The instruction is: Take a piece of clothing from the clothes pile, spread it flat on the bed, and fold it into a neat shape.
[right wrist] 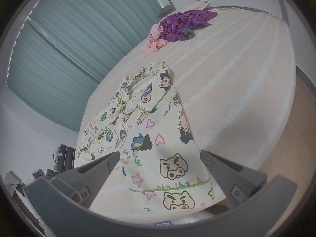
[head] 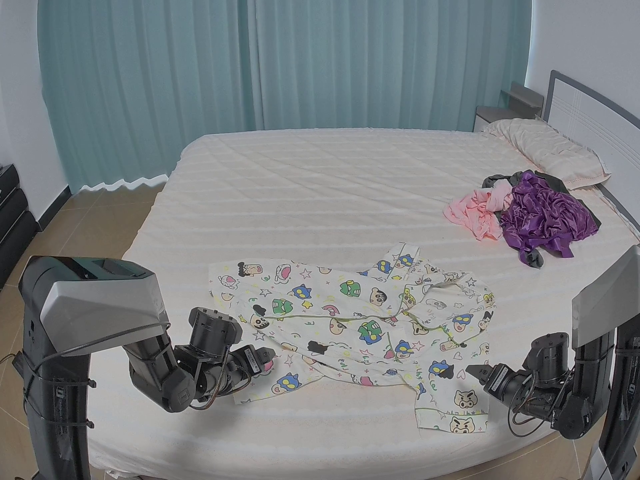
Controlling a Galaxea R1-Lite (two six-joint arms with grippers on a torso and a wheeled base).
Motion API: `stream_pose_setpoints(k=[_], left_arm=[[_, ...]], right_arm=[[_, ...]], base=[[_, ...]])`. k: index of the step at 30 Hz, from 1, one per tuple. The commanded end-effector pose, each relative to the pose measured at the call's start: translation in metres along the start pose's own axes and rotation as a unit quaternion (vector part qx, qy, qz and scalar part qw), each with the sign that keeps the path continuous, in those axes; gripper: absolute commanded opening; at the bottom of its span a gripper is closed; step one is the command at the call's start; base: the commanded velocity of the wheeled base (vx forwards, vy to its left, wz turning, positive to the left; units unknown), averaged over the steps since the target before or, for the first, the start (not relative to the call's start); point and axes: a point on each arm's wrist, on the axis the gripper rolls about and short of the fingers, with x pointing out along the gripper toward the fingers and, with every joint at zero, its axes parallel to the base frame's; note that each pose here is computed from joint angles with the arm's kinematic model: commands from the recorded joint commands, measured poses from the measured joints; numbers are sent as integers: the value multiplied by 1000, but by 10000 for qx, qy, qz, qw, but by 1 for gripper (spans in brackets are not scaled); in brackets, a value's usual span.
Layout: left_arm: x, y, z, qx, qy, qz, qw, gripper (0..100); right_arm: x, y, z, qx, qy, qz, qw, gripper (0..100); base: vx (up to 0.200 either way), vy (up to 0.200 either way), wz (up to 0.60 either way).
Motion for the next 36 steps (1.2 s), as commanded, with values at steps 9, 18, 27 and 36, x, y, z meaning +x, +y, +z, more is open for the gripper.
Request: stream_pose_setpoints(k=[9,18,27,36], left_arm=[[5,7,-5,24,-13,236,9997,100],[9,1,-3,21,-61,115,9999,100],[12,-2,-5,99,-51,89,9999,0],[8,7,-7,89,-40,307,9995,0]], right_arm=[[-2,-2,-2,-11,25,-50,10000,100],[-2,-2,-2,-11,25,-50,10000,100],[-2,-3,-2,-11,36,-50,10000,100],[2,-7,-6,-30,138,-175,9997,100]], base=[[0,0,0],[0,0,0],[0,0,0],[0,0,0]])
